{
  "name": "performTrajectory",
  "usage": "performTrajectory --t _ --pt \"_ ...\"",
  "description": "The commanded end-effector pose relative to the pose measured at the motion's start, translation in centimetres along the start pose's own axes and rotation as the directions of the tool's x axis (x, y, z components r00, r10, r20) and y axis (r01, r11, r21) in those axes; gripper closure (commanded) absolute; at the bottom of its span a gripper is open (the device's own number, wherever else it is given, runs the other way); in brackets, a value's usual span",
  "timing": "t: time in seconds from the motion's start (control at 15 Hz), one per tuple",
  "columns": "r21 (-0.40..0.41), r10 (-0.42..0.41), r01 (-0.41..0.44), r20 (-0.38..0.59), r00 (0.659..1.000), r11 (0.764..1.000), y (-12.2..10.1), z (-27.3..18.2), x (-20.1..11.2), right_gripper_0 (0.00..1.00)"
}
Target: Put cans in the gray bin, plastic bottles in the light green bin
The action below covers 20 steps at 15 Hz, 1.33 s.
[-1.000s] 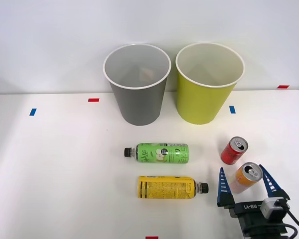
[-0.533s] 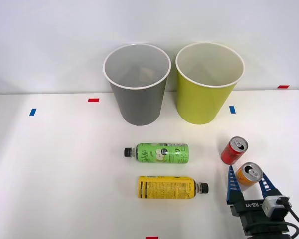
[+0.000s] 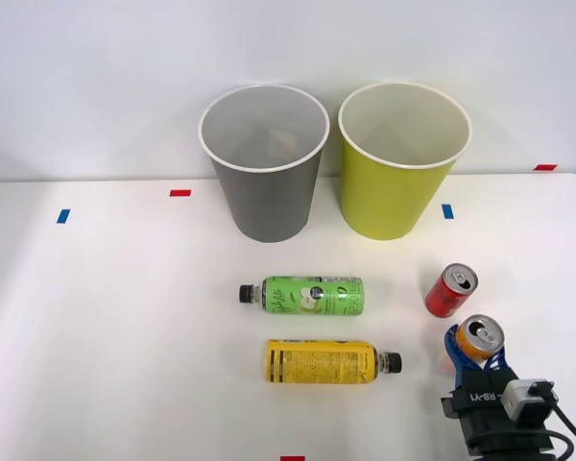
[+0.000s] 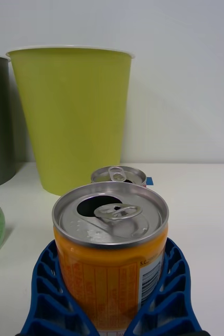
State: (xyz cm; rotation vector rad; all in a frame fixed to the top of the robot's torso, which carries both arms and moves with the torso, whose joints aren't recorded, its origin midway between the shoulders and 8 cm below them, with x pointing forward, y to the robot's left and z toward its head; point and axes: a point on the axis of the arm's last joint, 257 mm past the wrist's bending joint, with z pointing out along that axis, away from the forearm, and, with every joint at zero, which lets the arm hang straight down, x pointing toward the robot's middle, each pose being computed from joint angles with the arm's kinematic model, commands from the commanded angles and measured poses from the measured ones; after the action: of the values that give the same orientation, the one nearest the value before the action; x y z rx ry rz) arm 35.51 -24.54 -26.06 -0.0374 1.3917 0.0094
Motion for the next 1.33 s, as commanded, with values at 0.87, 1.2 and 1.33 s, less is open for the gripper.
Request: performTrajectory --t 0.87,1.2,1.33 --pt "-0.313 0.062 -0.019 0.127 0.990 0.950 6.7 1.1 -6.8 1.00" --pt "-0.460 0.116 -0.031 0.158 0.981 0.887 11.5 6.3 -9.9 1.00" --pt "-0.473 0.113 -0.009 0.191 0.975 0.881 12.7 9.0 -11.8 1.00"
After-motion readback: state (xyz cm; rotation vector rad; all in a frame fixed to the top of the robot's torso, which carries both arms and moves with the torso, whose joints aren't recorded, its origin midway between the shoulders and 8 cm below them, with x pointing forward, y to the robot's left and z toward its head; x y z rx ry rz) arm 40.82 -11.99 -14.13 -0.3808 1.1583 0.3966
